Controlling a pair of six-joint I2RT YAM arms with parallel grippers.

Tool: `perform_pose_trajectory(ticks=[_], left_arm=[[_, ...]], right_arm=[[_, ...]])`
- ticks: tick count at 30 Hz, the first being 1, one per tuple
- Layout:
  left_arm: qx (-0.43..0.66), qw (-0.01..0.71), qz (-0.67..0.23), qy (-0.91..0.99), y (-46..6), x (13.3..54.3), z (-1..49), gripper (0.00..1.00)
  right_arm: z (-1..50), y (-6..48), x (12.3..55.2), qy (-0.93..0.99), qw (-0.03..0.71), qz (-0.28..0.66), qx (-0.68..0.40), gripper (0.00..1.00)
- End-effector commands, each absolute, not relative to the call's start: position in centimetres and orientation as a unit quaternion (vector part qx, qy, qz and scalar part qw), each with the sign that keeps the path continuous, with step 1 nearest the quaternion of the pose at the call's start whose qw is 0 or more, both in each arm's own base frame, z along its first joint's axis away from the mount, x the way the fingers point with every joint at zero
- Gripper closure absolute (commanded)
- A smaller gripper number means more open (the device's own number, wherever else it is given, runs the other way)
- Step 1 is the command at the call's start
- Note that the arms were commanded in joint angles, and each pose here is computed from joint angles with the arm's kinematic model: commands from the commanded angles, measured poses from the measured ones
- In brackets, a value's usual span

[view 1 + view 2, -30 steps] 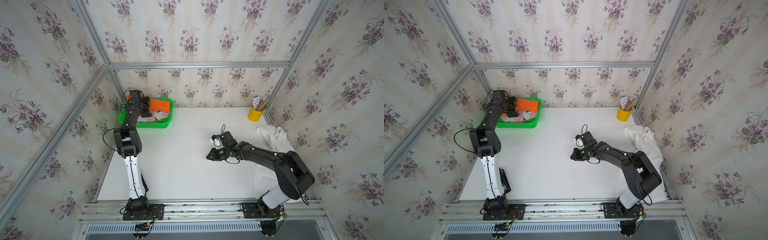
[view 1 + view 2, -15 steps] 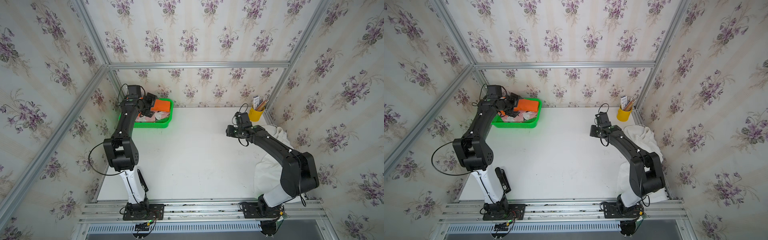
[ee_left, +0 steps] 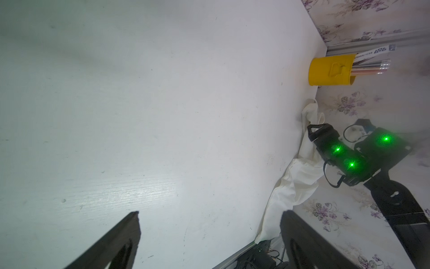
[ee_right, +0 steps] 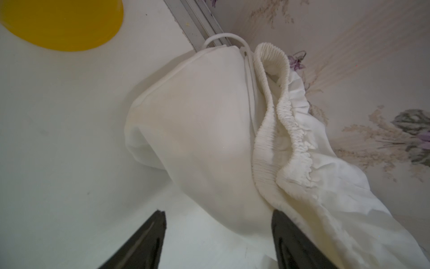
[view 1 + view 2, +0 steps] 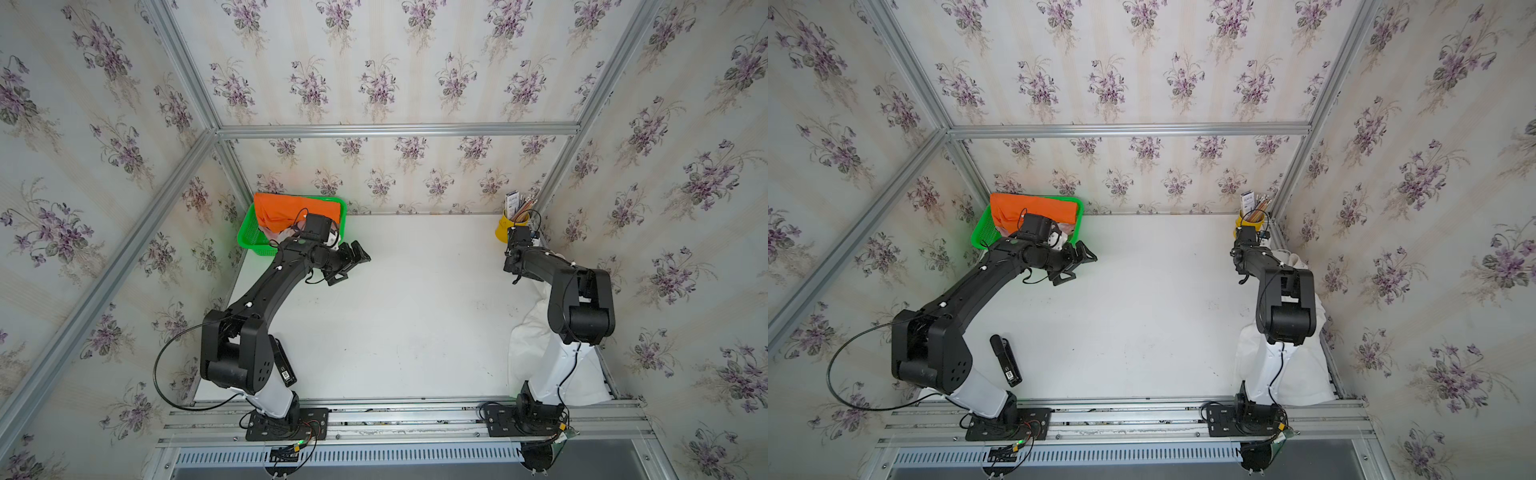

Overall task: Roll up the shorts
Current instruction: Flatten out the shorts at the center of the board.

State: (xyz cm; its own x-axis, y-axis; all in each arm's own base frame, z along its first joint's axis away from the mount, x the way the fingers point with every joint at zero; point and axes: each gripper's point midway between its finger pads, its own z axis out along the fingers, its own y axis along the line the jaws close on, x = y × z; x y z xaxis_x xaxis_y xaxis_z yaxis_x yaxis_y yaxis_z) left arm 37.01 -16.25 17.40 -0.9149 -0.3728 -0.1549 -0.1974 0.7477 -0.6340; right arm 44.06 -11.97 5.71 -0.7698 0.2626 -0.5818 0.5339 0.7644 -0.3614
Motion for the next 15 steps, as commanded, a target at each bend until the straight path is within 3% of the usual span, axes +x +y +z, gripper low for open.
perform_pose_trajectory(ticks=[1, 7, 11, 15], left_arm=[[-0.133, 0.151, -0.315, 0.928, -16.3, 36.5, 17.5, 0.03], [-0.125, 0.176, -0.317, 0.924, -16.5, 36.3, 18.8, 0.03], [-0.118, 0.174, -0.325, 0.922, -17.1, 36.9, 19.5, 0.03], [-0.114, 0.168, -0.330, 0.922, -17.6, 37.3, 19.5, 0.03]], right_arm=[[6.7, -13.2, 43.8, 0.892, 0.254, -0.309, 0.210, 0.37], [11.7, -10.9, 44.1, 0.898, 0.318, -0.225, 0.203, 0.38], [13.5, -12.1, 42.9, 0.888, 0.313, -0.259, 0.217, 0.26], [11.5, -12.7, 41.6, 0.892, 0.290, -0.267, 0.222, 0.20]])
